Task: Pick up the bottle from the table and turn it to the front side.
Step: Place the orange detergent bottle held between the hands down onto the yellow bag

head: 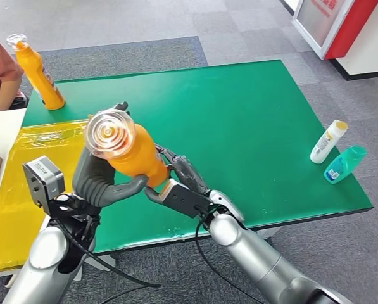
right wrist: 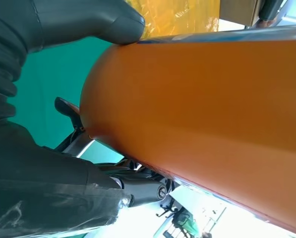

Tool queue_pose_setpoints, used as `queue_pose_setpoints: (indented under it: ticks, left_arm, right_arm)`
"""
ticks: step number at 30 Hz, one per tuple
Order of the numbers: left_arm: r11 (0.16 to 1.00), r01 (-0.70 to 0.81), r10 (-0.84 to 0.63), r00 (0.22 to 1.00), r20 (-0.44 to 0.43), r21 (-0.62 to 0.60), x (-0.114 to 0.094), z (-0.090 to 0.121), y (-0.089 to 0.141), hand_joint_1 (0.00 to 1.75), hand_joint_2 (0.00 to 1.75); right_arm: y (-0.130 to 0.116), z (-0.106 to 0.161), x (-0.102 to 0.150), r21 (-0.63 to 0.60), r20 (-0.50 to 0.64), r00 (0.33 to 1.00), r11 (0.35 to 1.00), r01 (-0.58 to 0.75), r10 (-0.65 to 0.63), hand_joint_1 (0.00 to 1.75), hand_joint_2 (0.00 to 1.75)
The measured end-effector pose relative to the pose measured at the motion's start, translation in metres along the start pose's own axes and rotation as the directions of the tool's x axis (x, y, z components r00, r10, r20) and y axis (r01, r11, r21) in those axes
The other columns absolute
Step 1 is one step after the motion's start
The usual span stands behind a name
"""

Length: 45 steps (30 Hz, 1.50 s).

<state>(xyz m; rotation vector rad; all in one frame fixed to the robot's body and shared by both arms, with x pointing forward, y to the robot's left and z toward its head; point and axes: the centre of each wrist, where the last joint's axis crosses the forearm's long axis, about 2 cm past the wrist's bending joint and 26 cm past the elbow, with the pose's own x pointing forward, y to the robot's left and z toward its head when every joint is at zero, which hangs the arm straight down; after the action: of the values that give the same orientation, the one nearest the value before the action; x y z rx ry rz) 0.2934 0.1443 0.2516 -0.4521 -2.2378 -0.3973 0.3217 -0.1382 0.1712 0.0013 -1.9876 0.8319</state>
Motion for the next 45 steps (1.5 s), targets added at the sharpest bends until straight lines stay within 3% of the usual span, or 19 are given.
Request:
queue_pose_setpoints:
  ticks: [14,18,45]
  left_arm:
    - [0.998,-0.003,0.003,1.000,-0.005,-0.058,0.0034,-0.0033,-0.0058,0.05,1.75]
    - [0.997,0.037,-0.038,0.999,-0.003,-0.063,0.0040,-0.0044,-0.0072,1.75,1.75]
    - [0.997,0.059,-0.059,0.998,-0.002,-0.058,0.0044,-0.0045,-0.0052,1.75,1.75]
  right_arm:
    - [0.0012,-0.0020,0.0028,0.010,0.009,0.999,0.999,-0.038,0.038,1.75,1.75]
    - [0.0018,-0.0022,0.0049,0.007,0.018,0.999,0.999,-0.046,0.046,1.75,1.75]
    - [0.0018,-0.0012,0.0062,-0.009,0.017,0.999,0.999,-0.038,0.038,1.75,1.75]
